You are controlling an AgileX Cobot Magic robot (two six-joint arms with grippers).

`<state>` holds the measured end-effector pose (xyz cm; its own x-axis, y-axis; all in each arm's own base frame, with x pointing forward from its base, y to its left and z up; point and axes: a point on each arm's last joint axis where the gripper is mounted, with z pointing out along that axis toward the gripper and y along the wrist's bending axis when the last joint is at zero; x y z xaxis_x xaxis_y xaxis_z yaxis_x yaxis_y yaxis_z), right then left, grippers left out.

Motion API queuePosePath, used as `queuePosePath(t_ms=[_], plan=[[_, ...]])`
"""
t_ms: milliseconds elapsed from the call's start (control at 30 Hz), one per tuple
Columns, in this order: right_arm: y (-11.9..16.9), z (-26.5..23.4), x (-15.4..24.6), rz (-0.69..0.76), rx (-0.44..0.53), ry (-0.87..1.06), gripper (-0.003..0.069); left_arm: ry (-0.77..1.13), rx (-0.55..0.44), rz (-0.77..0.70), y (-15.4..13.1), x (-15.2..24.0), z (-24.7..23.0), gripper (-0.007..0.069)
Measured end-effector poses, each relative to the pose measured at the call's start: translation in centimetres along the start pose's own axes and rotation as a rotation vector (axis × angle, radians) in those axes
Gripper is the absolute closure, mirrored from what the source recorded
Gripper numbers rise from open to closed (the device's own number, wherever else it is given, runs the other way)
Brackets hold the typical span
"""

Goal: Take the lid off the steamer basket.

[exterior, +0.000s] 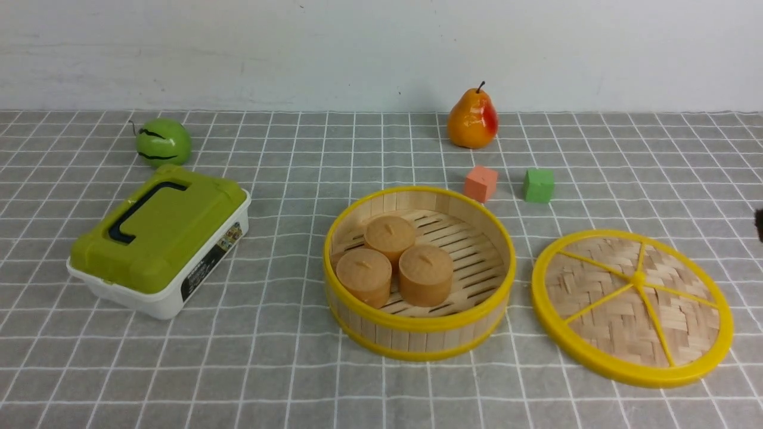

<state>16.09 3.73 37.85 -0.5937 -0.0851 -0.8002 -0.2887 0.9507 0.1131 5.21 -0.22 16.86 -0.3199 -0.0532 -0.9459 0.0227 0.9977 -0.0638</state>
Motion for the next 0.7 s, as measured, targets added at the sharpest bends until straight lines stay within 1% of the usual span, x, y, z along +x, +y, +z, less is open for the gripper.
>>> queuePosePath(t_ms=[33,200,700], plan=[[0.2,-1.1,1.3,-0.006,0.005,-0.037,0.0677,0.0,0.0,0.0,0.0,0.0,0.0,0.0386],[0.5,-2.2,3.4,-0.01,0.01,-0.083,0.0681,0.0,0.0,0.0,0.0,0.0,0.0,0.0386],[0.5,-1.9,4.0,-0.001,0.0,-0.048,0.0676,0.0,0.0,0.0,0.0,0.0,0.0,0.0386]])
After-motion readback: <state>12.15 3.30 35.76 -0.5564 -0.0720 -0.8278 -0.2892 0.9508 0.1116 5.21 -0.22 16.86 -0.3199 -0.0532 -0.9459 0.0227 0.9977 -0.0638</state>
